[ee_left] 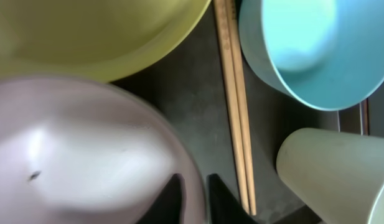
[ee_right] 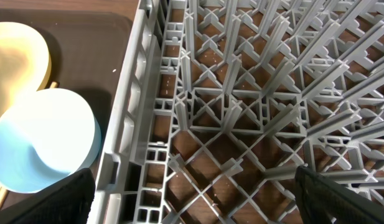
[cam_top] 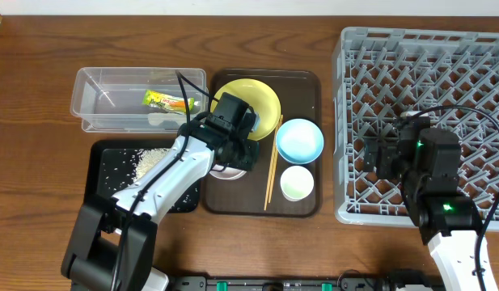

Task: Sort waste into correct bins and load items into the dishwasher rack
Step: 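Set the emptied pink bowl back onto the brown tray with the left gripper, then grasp the pale cup with the left gripper and lift it toward the rack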

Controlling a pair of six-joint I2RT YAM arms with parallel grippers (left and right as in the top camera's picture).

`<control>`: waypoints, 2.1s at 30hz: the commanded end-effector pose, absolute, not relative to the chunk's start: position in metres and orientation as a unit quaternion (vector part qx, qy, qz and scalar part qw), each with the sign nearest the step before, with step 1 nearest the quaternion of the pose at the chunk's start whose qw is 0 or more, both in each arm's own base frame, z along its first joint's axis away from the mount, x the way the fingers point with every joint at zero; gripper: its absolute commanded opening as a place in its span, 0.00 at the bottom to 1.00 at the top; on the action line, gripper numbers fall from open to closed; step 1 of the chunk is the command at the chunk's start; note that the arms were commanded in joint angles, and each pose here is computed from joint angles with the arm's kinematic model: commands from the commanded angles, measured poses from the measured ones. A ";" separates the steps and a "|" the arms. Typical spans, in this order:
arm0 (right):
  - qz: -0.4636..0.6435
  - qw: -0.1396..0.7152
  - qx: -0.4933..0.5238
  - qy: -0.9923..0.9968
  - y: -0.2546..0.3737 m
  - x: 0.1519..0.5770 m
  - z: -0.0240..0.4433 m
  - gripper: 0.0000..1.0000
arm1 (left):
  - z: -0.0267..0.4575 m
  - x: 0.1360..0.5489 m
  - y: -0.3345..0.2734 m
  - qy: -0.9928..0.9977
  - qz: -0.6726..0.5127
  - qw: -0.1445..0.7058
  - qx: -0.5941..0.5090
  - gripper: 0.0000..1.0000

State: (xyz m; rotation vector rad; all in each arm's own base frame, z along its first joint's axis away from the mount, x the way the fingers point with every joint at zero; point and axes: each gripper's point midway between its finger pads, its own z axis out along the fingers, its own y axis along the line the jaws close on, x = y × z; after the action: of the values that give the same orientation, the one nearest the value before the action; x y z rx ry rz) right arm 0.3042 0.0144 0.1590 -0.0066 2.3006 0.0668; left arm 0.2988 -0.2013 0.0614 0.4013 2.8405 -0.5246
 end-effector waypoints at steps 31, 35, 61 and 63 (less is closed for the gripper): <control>0.031 0.414 -0.003 0.910 0.018 0.308 0.167 0.99 | 0.078 0.256 -0.278 0.939 -0.223 0.103 0.242 0.39; 0.031 0.414 -0.003 0.910 0.018 0.308 0.167 0.99 | 0.061 0.251 -0.280 0.942 -0.214 0.080 0.245 0.29; 0.212 0.407 -0.119 0.881 0.089 0.312 0.170 0.99 | 0.174 0.370 -0.210 0.872 -0.455 0.177 -0.033 0.06; 0.271 0.399 -0.162 0.861 0.111 0.308 0.172 0.99 | 0.179 0.374 -0.216 0.849 -0.505 0.151 -0.039 0.06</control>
State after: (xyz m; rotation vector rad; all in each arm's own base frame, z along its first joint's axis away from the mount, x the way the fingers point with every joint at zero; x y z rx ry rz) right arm 0.3185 0.0659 0.1592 -0.1951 2.2554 0.3983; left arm 0.3861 -0.1974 0.1739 -0.0395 2.4099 -1.1259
